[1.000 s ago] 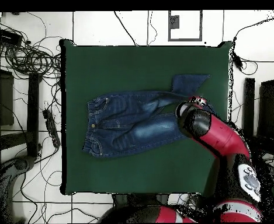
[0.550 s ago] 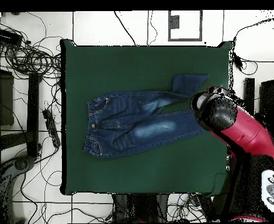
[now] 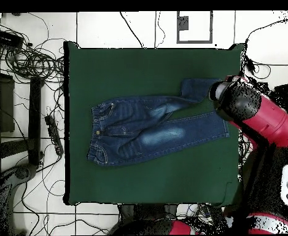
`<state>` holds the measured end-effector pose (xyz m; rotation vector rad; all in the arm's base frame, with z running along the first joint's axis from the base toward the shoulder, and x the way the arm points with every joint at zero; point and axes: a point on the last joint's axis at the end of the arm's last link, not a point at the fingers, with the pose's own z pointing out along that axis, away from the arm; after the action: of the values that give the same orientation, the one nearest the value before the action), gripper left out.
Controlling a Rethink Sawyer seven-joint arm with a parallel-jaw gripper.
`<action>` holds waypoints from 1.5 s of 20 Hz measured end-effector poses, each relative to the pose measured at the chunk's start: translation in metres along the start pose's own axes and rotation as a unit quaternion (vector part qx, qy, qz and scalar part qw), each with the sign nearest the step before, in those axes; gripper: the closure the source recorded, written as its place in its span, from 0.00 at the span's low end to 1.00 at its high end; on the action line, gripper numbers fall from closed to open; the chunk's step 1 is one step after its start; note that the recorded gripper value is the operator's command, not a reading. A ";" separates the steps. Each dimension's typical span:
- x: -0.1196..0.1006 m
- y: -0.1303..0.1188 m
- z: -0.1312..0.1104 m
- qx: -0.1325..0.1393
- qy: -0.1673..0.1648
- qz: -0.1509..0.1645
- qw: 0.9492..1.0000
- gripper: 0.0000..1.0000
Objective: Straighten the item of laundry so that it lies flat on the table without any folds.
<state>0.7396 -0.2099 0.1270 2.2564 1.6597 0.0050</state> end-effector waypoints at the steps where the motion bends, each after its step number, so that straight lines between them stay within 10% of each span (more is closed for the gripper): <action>1: 0.002 0.001 0.003 0.006 0.002 -0.001 1.000 0.00; 20: 0.043 -0.049 0.100 0.109 0.044 0.025 0.993 0.00; 30: 0.067 -0.063 0.108 0.120 0.038 0.010 0.992 0.00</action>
<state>0.7245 -0.1604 -0.0048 2.4769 1.7596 -0.1110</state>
